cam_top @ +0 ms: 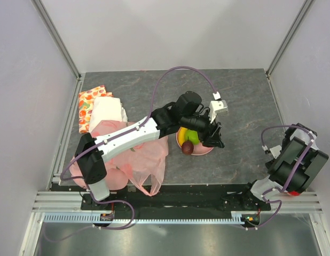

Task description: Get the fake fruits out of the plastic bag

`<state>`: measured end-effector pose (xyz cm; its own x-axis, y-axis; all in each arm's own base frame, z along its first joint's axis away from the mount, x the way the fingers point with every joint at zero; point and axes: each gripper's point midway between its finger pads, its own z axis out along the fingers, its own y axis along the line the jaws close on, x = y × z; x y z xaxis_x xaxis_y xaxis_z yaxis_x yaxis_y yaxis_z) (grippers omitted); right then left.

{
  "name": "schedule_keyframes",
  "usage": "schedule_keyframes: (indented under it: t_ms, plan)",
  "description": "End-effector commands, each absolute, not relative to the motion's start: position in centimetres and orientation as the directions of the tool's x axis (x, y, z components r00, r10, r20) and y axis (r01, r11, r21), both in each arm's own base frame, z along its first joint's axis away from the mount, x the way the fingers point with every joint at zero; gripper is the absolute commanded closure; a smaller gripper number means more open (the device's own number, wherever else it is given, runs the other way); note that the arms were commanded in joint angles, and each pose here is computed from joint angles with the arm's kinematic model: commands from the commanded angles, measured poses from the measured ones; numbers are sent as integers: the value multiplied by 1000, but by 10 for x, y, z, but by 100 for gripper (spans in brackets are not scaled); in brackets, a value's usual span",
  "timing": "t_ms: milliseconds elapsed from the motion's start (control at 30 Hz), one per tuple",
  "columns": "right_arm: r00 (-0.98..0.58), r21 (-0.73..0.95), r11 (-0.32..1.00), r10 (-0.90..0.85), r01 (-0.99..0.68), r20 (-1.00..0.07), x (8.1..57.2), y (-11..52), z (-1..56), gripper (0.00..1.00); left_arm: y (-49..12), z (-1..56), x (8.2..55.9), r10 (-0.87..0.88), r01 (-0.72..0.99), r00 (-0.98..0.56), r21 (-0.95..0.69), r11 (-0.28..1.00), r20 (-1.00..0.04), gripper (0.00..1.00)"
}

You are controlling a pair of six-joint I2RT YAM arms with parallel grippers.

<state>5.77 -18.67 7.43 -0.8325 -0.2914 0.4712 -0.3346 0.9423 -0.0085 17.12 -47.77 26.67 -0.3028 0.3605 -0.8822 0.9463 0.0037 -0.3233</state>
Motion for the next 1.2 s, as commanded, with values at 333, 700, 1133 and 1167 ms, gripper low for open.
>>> schedule_keyframes:
  t_ms: [333,700,1133,1167]
  plan:
    - [-788,-145,880,-319,-453,527,65,-213,55,9,-460,293,187,311,971,-235,-238,29,-921,35]
    - [-802,-293,747,-548,-597,236,151,-183,118,54,-442,310,203,300,973,-230,-223,57,-926,35]
    - [-131,-326,292,-890,-899,-437,237,112,195,51,-305,353,336,178,857,-280,-162,490,-943,36]
    - [-81,-349,255,-893,-902,-443,233,121,197,50,-299,354,341,171,846,-275,-154,510,-946,36]
